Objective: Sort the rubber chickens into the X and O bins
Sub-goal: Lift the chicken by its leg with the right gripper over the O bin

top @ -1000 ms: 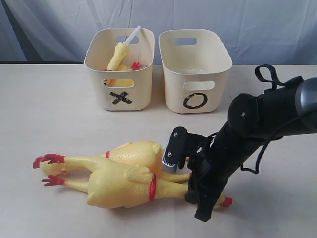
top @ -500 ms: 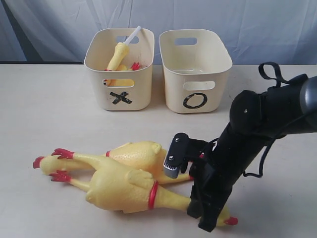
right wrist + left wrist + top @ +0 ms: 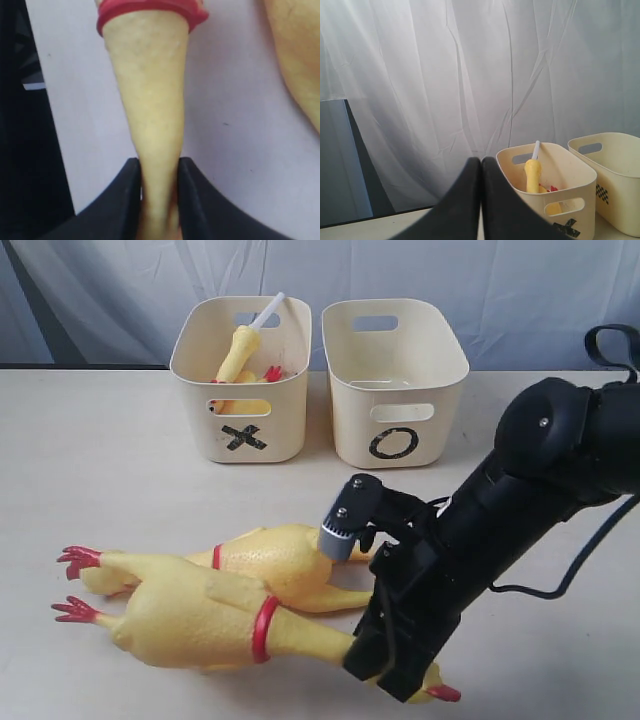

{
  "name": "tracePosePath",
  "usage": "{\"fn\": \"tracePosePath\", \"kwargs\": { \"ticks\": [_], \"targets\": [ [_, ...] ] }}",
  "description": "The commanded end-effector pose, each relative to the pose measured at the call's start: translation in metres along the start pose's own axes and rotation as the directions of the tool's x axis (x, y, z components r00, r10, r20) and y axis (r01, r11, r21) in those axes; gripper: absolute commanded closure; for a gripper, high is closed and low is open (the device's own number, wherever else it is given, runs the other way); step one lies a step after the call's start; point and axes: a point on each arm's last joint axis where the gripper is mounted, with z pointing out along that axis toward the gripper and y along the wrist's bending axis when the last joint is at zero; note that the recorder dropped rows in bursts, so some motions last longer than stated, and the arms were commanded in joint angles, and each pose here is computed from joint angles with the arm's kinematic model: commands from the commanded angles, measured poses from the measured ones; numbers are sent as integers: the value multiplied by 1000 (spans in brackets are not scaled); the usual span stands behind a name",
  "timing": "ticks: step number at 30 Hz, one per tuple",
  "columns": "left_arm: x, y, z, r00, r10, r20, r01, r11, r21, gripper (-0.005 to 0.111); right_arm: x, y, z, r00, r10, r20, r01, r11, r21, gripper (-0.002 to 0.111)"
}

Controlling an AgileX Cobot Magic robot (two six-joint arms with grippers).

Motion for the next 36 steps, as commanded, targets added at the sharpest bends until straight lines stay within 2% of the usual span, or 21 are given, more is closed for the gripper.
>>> {"fn": "tracePosePath", "kwargs": {
  "ticks": [1, 7, 14, 22, 36],
  "targets": [
    [1, 0, -1, 1000, -6, -1, 6, 1000, 0, 107, -8, 9, -10, 994, 48, 95, -45, 998, -36, 109],
    [1, 0, -1, 1000, -6, -1, 6, 1000, 0, 107, -14, 16, -19, 984, 66, 166, -60, 997, -42, 109],
    [1, 0, -1, 1000, -6, -1, 6, 1000, 0, 107, -19, 15, -35, 964, 74, 256, -81, 997, 19, 109],
    [1, 0, -1, 1000, -6, -1, 6, 1000, 0, 107, -20, -2, -72, 855, 211, 474, -260, 965, 40, 109],
    [1, 0, -1, 1000, -4, -1, 4, 1000, 0, 107, -15, -17, -105, 726, 267, 633, -392, 918, 62, 109]
  ]
}}
